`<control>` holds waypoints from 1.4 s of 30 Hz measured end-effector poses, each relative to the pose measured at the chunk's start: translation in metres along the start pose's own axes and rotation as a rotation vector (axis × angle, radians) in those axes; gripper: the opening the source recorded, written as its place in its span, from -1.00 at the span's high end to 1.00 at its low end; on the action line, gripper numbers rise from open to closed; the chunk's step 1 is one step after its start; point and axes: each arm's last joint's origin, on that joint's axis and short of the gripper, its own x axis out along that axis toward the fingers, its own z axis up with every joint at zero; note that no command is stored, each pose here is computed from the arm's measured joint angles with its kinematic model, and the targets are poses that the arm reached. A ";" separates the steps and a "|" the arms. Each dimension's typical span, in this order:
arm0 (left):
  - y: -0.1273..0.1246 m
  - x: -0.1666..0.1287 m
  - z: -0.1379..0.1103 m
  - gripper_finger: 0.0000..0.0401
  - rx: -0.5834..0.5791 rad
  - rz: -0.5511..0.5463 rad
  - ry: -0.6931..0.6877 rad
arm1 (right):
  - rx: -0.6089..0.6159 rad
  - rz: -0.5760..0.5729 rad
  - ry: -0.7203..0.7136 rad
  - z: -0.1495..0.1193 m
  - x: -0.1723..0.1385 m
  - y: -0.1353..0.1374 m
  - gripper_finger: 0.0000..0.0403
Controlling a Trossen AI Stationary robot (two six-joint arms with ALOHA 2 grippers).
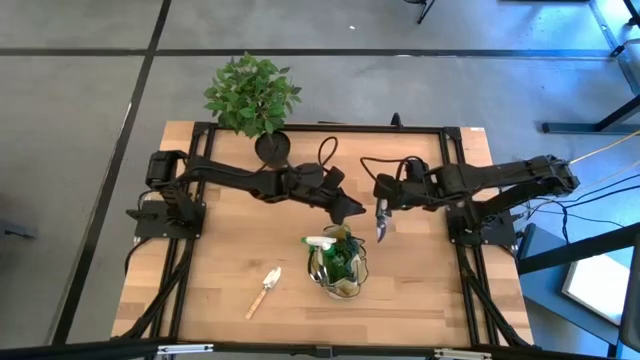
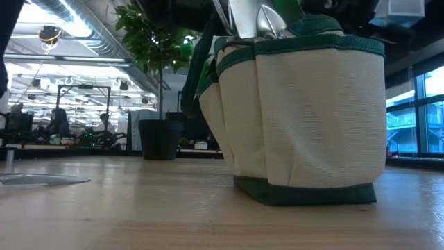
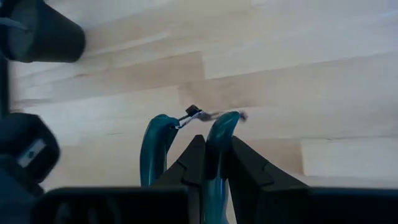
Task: Pick & Place Garden tools in Gardening bag
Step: Put the green shear scissors into the brown gardening bag
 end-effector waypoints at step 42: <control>0.004 0.027 0.019 0.17 0.050 0.177 -0.022 | -0.020 0.146 -0.016 0.009 0.005 0.019 0.80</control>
